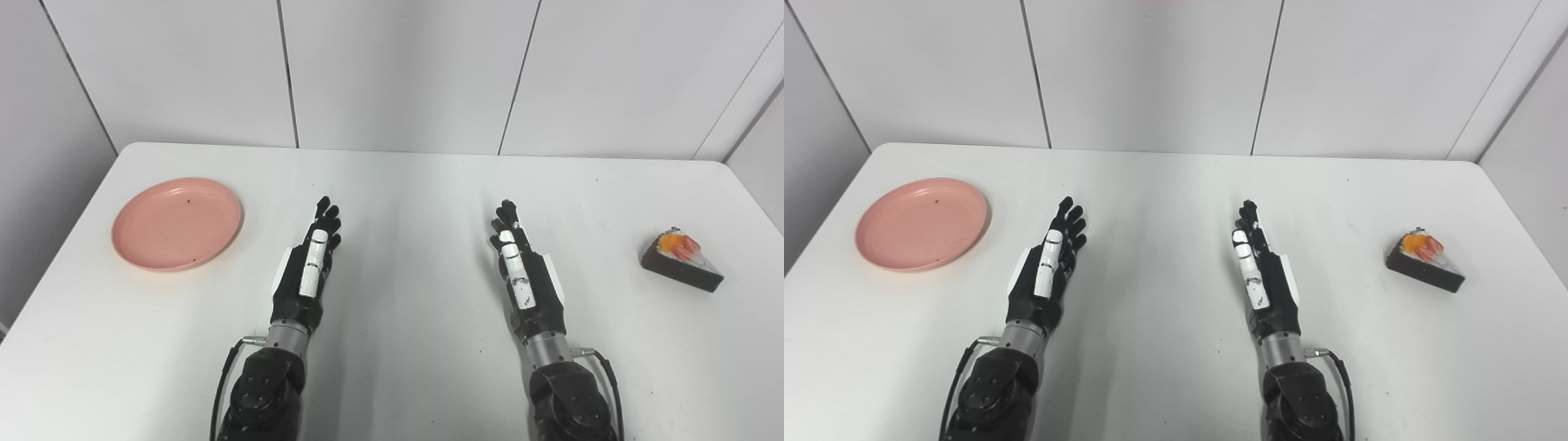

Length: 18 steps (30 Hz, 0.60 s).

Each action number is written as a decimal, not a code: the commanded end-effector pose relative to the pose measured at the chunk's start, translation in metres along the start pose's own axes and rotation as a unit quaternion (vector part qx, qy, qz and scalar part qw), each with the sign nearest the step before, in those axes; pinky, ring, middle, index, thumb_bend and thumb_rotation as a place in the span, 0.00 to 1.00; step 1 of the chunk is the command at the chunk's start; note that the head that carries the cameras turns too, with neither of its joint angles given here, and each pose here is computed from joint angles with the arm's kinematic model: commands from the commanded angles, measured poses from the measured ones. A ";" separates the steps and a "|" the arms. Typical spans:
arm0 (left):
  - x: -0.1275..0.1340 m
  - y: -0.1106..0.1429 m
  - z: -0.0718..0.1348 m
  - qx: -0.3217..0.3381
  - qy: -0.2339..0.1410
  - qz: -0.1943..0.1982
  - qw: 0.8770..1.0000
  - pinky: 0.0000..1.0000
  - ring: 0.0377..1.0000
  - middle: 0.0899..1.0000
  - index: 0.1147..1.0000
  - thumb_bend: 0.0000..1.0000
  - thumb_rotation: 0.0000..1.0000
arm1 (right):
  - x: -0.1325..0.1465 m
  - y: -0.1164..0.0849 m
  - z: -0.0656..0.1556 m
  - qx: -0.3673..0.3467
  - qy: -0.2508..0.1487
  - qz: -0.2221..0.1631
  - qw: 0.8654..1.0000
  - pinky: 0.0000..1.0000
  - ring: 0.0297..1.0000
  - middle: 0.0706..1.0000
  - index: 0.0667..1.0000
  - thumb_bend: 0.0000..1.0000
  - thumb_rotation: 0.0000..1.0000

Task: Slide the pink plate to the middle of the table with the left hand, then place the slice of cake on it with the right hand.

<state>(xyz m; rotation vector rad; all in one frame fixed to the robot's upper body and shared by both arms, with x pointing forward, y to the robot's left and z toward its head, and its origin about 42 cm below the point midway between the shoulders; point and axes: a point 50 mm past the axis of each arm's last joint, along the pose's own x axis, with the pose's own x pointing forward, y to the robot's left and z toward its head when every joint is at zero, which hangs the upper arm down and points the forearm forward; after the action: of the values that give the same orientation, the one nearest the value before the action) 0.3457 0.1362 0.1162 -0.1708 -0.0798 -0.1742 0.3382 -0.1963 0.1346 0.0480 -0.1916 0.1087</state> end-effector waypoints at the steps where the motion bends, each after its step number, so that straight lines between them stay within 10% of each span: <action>1: -0.016 0.005 -0.015 -0.001 0.027 0.009 1.000 1.00 1.00 1.00 1.00 0.52 1.00 | -0.001 0.001 -0.002 0.007 -0.006 0.001 1.000 1.00 0.99 1.00 1.00 0.58 0.89; 18: -0.016 0.006 -0.017 0.002 0.029 0.008 1.000 1.00 1.00 1.00 1.00 0.55 1.00 | -0.002 0.002 0.000 0.005 -0.004 -0.001 1.000 1.00 0.99 1.00 1.00 0.57 0.90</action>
<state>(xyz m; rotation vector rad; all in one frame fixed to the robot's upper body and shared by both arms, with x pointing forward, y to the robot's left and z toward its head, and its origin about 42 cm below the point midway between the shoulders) 0.3434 0.1365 0.1158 -0.1732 -0.0740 -0.1688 0.3383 -0.1964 0.1348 0.0472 -0.1918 0.1082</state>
